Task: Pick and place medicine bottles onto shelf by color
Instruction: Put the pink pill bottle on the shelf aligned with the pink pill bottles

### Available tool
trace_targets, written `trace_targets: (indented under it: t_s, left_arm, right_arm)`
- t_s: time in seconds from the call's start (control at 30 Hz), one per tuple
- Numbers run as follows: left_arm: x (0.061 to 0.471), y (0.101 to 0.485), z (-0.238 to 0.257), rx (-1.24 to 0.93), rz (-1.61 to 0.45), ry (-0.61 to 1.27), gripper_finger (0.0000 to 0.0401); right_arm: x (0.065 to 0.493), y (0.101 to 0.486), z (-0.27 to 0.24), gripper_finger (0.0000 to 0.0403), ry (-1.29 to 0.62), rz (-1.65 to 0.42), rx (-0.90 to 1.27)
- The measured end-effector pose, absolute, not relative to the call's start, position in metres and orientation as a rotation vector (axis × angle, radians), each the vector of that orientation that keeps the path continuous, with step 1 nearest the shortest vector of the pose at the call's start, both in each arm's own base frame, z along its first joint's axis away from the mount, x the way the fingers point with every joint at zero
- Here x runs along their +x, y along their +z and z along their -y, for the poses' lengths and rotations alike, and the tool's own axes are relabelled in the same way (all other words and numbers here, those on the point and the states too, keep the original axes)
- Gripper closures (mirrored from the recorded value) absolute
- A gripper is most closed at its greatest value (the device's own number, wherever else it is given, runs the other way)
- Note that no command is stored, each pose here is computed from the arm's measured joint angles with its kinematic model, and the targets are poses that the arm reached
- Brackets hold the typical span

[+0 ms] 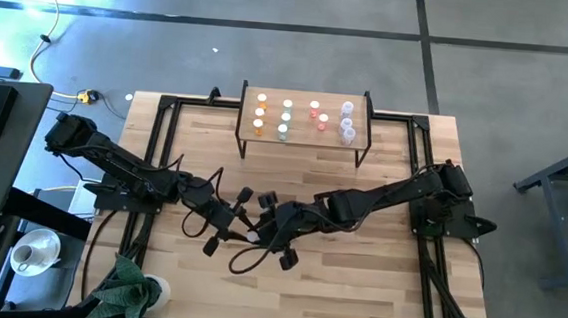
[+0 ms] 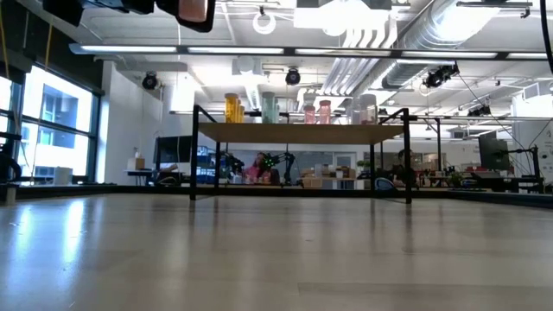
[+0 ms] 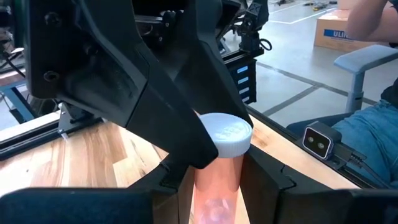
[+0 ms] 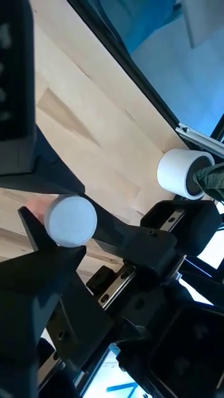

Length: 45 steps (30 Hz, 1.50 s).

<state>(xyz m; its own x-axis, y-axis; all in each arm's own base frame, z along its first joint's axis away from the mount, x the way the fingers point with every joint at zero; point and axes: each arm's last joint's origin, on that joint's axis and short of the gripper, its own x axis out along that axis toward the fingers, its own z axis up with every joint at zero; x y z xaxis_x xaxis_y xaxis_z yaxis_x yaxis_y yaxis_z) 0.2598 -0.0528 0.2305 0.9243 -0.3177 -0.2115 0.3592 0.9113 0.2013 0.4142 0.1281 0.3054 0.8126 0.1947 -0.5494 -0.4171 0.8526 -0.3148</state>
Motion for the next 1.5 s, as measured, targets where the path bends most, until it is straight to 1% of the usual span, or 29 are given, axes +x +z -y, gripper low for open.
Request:
trace_targets:
  t_s: [0.17, 0.53, 0.63, 0.8, 0.9, 1.0, 1.17, 1.37, 1.5]
  left_arm:
    - [0.26, 0.23, 0.053, 0.24, -0.176, -0.351, 0.0304]
    - [0.26, 0.23, 0.053, 0.223, -0.185, -0.349, 0.0299]
    - [0.26, 0.23, 0.053, 0.251, -0.181, -0.351, 0.0283]
    - [0.259, 0.229, 0.053, 0.292, -0.181, -0.356, 0.024]
    - [0.26, 0.23, 0.052, 0.298, -0.185, -0.316, 0.0215]
    - [0.259, 0.23, 0.05, 0.306, -0.204, -0.259, 0.0197]
    - [0.254, 0.234, 0.047, 0.313, -0.214, -0.208, 0.0193]
    - [0.244, 0.245, 0.046, 0.309, -0.204, -0.209, 0.0192]
    - [0.235, 0.25, 0.044, 0.275, -0.229, -0.21, 0.0193]
  right_arm:
    - [0.414, 0.305, -0.128, 0.0287, 0.341, -0.528, -0.451]
    - [0.414, 0.305, -0.128, 0.029, 0.341, -0.531, -0.452]
    - [0.414, 0.305, -0.128, 0.029, 0.342, -0.532, -0.454]
    - [0.414, 0.303, -0.128, 0.029, 0.346, -0.541, -0.453]
    - [0.413, 0.303, -0.128, 0.029, 0.345, -0.546, -0.453]
    - [0.412, 0.303, -0.129, 0.029, 0.329, -0.558, -0.463]
    - [0.398, 0.319, -0.129, 0.029, 0.284, -0.558, -0.481]
    - [0.38, 0.348, -0.123, 0.029, 0.245, -0.502, -0.463]
    - [0.365, 0.369, -0.114, 0.029, 0.153, -0.478, -0.471]
